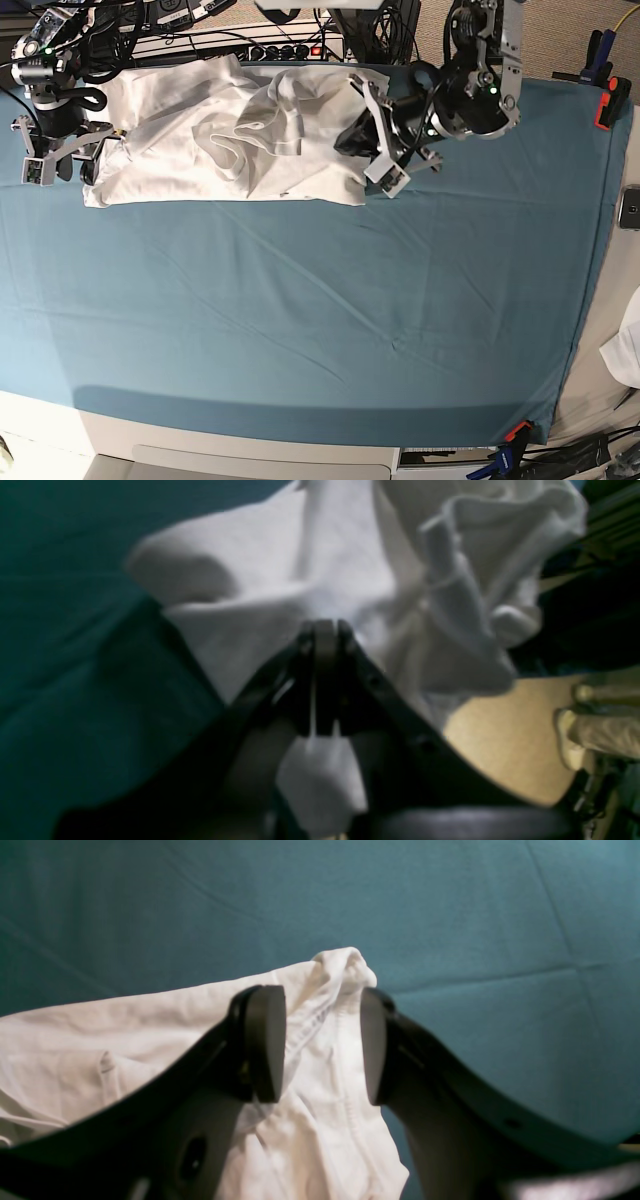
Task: Fold the T-shirt properly
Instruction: 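Lay the folded end down with the left gripper and release, then grasp the bundle's edge with the right gripper and fold it over toward the left gripper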
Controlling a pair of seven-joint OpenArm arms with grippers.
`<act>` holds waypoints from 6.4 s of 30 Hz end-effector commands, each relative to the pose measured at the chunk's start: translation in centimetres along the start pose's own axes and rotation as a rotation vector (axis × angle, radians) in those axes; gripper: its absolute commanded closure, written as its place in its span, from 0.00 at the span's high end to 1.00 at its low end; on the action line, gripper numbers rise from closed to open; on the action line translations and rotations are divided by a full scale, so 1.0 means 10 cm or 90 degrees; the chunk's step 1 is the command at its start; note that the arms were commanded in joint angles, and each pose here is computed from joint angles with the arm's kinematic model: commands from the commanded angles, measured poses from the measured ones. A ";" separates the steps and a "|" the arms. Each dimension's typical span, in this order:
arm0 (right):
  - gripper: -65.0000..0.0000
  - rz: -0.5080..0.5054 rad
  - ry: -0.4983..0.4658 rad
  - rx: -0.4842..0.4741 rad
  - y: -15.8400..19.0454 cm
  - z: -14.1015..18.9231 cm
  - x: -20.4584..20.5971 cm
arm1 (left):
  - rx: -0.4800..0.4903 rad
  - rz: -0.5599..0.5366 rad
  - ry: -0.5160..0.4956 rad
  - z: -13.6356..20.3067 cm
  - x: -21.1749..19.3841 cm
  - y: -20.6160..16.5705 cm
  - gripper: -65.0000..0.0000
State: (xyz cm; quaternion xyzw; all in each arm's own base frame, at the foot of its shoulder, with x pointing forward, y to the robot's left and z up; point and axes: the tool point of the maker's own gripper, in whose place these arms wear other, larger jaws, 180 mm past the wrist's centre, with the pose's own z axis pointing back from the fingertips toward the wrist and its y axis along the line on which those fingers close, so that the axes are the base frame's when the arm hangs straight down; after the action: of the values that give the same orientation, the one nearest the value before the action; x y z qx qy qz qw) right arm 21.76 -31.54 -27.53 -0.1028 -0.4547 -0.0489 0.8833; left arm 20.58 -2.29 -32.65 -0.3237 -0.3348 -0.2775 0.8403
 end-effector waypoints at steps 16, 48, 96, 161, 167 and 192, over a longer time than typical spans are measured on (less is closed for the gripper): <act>0.38 0.006 -0.040 -0.002 -0.02 0.03 0.16 | -0.077 -0.137 0.011 -0.43 0.03 -0.93 0.00; 0.38 -0.085 0.038 -0.042 -1.35 -0.12 0.08 | -0.073 -0.160 -0.009 -0.18 0.08 -0.60 0.00; 0.50 -0.335 0.239 0.393 0.06 -0.51 -1.13 | 0.038 -0.106 -0.048 0.12 0.26 -0.01 0.00; 0.00 -0.027 0.000 0.690 3.07 0.72 -0.18 | 0.191 -0.056 -0.018 0.93 -0.01 0.86 0.00; 0.00 0.009 0.006 0.690 3.21 0.74 -0.23 | 0.190 -0.056 -0.018 0.93 -0.01 0.86 0.00; 0.44 -0.127 -0.057 0.898 3.37 1.25 0.22 | 0.190 -0.057 -0.020 0.93 0.00 0.86 0.00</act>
State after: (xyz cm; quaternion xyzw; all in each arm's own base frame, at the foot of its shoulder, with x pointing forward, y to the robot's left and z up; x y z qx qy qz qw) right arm 18.98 3.87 -25.16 0.5114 -0.4007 0.1880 0.7366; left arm 22.52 10.22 -31.53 -0.1797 -0.3810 -0.2519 0.8712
